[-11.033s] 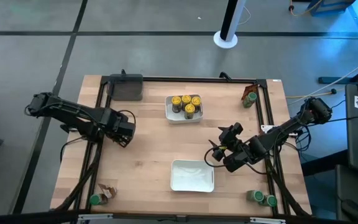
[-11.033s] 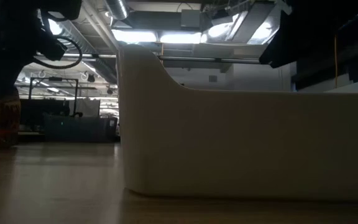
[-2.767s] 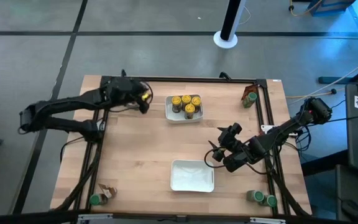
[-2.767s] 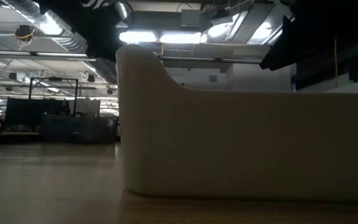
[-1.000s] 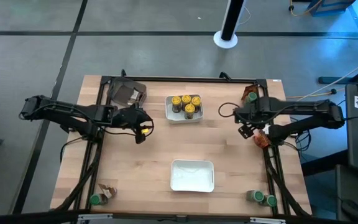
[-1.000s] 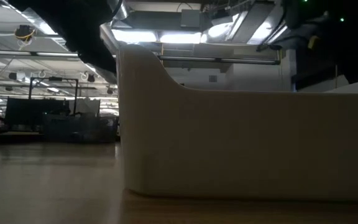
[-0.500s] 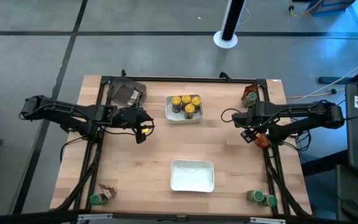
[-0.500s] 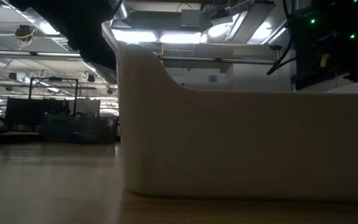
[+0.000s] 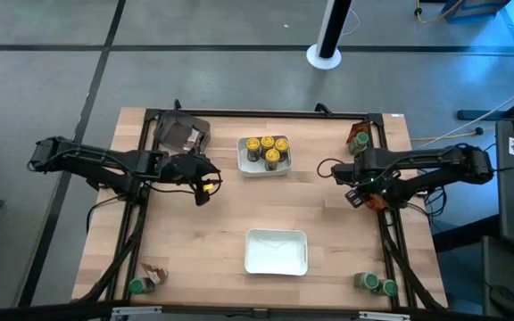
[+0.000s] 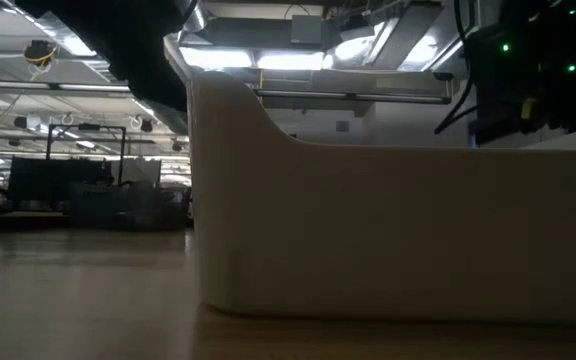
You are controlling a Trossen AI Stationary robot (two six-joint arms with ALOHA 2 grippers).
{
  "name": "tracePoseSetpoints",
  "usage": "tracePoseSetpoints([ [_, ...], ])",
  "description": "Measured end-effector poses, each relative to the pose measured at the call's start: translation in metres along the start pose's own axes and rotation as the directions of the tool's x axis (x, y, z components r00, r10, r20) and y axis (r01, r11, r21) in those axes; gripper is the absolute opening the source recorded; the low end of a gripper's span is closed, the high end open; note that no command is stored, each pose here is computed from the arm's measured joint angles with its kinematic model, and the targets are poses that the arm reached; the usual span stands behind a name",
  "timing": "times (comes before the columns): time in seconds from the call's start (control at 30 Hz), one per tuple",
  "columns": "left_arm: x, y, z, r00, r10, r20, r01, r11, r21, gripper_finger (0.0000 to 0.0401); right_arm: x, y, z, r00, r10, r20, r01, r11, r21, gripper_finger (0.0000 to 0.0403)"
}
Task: Sort spices by type
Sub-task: Put the orange seasoning pack into the black bin
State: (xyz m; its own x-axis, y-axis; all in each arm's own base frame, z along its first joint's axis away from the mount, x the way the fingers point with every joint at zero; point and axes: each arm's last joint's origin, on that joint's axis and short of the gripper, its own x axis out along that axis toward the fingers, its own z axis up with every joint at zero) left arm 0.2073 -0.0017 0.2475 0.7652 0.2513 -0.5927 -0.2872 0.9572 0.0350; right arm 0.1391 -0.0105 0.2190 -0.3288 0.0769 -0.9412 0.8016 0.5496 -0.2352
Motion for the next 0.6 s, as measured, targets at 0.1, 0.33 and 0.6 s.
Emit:
tracePoseSetpoints([
  [0.1,0.000,0.000,0.001,1.000,-0.001,0.008,0.001,1.000,-0.003,0.0143,0.001,0.001,0.001,1.000,-0.014,0.006,0.014,1.000,-0.012,0.0124],
  [0.33,0.000,0.000,0.001,1.000,-0.002,0.015,0.002,1.000,-0.001,0.0143,0.001,0.000,0.002,0.999,-0.032,0.026,0.034,0.998,-0.062,0.0016],
  [0.6,0.000,0.000,0.001,1.000,-0.002,0.013,0.002,1.000,0.000,0.0143,-0.018,0.003,0.004,0.993,-0.007,0.116,0.019,0.994,-0.110,0.0010],
])
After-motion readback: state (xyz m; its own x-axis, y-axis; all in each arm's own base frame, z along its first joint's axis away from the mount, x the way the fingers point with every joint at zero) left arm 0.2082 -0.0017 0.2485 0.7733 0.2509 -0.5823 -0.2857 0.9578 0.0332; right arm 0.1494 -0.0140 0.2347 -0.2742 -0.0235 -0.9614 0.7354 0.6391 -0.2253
